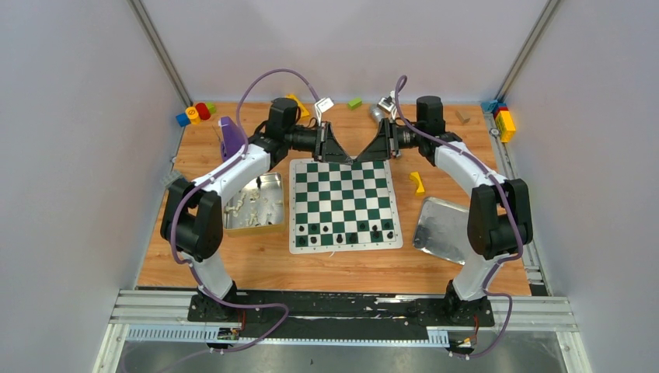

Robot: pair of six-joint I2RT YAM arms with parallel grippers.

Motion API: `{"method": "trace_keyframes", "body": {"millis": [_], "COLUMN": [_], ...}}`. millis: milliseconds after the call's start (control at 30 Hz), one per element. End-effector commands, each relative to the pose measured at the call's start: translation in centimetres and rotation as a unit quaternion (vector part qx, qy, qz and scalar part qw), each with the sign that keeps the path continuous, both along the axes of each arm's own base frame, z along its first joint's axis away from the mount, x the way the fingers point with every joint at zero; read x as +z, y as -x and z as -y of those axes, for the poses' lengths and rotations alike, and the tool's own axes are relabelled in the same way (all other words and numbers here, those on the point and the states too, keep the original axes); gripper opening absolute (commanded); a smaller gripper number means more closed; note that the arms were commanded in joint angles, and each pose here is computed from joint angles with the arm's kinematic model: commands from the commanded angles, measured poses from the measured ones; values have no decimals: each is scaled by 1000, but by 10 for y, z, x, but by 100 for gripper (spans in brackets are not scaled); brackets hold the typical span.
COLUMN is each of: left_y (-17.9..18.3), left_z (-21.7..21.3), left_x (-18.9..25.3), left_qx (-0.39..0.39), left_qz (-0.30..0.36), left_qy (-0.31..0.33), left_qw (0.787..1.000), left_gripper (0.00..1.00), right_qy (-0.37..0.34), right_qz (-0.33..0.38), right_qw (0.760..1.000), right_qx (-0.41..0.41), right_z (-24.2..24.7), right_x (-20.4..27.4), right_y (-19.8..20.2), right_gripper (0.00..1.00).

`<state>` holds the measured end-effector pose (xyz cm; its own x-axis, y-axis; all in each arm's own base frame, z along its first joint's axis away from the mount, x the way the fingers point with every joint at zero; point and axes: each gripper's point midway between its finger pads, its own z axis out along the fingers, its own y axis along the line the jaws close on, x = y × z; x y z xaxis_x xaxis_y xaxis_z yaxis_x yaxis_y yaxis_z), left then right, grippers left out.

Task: Set up the chess pieces on the board
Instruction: Adjust the chess piece.

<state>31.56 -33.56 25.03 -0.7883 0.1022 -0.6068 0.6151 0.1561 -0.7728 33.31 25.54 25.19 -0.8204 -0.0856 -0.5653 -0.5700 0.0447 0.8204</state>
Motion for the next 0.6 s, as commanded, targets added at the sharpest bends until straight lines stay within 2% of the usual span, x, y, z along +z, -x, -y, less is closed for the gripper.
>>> {"method": "trace_keyframes", "body": {"millis": [0, 167, 333, 433, 533, 567], "left_y": [2, 6, 8, 26, 34, 47], "left_z": [0, -16, -38, -50, -59, -58], "left_x": [3, -8, -24, -44, -60, -65], "left_qx": [-6, 0, 3, -34, -65, -87], "left_qz": [28, 70, 110, 131, 167, 164], "left_qy": [-15, -82, -174, -256, -337, -356], "left_qw": [999, 994, 979, 957, 924, 916], "left_gripper": [2, 1, 1, 1, 1, 1], "right_qy": [-2, 5, 22, 30, 40, 44], "right_qz": [31, 53, 88, 101, 119, 125], "right_qw": [1000, 998, 993, 989, 980, 977], "right_qx": [-4, -26, -79, -107, -155, -168], "right_z": [3, 20, 57, 79, 113, 121], "right_x": [2, 7, 8, 7, 7, 7], "right_y": [-3, -8, -20, -19, -19, -18], "right_gripper": [34, 51, 54, 54, 54, 54]}}
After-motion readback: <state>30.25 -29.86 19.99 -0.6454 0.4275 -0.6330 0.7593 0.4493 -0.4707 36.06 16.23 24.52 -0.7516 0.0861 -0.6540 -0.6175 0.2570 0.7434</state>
